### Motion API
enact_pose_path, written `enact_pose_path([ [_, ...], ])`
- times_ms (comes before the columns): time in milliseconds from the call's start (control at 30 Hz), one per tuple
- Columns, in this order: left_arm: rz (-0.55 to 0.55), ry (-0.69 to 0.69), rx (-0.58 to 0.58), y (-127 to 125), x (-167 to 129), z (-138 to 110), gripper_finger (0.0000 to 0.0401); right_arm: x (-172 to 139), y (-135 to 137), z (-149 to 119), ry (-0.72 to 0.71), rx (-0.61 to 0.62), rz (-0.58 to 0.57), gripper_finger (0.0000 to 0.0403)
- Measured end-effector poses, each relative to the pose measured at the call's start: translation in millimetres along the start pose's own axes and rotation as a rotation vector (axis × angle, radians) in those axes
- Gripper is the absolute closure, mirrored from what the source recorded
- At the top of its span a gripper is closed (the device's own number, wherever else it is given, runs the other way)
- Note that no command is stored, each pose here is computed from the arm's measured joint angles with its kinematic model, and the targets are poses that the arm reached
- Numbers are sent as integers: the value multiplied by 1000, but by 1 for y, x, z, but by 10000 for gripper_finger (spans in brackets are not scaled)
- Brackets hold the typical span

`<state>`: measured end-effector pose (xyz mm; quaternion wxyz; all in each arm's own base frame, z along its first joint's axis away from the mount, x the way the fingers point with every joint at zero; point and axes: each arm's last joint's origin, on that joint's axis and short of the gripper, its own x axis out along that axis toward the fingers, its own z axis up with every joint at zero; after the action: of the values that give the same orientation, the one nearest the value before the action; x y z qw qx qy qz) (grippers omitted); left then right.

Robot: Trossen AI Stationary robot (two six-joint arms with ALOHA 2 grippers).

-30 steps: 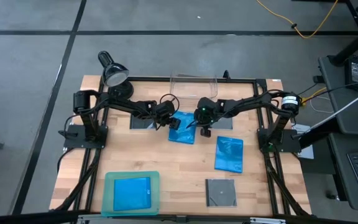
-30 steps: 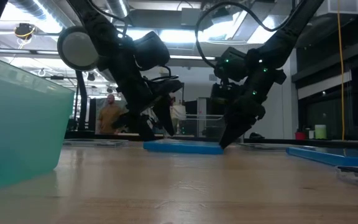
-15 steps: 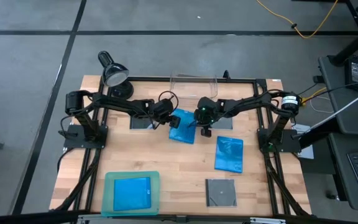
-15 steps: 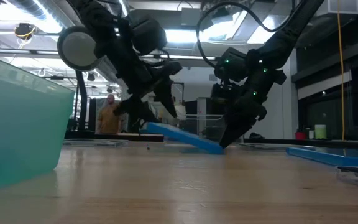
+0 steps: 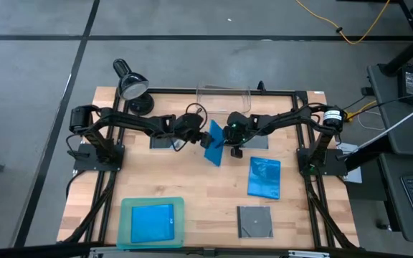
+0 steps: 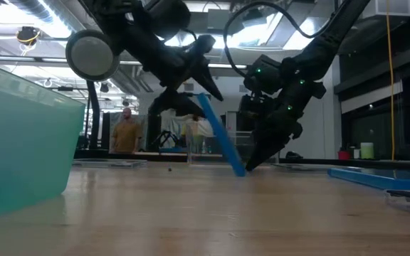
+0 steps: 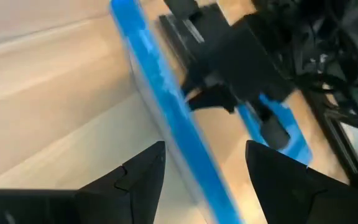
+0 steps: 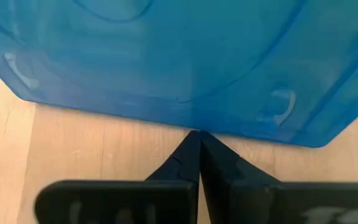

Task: Pick & place jewel cases by type
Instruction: Put the top blue CD case into the blue bin

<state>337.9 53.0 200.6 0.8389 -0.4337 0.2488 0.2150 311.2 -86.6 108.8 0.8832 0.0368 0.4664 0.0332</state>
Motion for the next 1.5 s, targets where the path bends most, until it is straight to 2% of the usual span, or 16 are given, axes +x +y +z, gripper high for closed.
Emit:
enact_pose_path([
  [100, 68, 30, 4, 6, 0, -5, 187, 0, 0, 0, -1, 0, 2, 391],
  [333, 119, 24, -9, 10, 0, -6, 197, 0, 0, 0, 3, 8, 8, 391],
  [533, 153, 43, -20, 13, -1, -8, 245, 0, 0, -1, 5, 29, 9, 391],
  [933, 143, 47, -20, 13, -1, -8, 348, -8, 2, 2, -2, 26, 6, 391],
  [1067, 127, 24, 16, 10, -9, -3, 367, -33, 6, 8, -14, -14, -60, 391],
  [1200, 127, -6, 64, 5, -27, 2, 369, -69, 11, 18, -67, -63, -145, 391],
  [1300, 79, -78, 138, -7, -50, 8, 369, -97, 17, 22, -111, -79, -177, 391],
  [1500, 29, -239, 281, -31, -100, 9, 370, -153, 30, 30, -306, -54, -224, 391],
])
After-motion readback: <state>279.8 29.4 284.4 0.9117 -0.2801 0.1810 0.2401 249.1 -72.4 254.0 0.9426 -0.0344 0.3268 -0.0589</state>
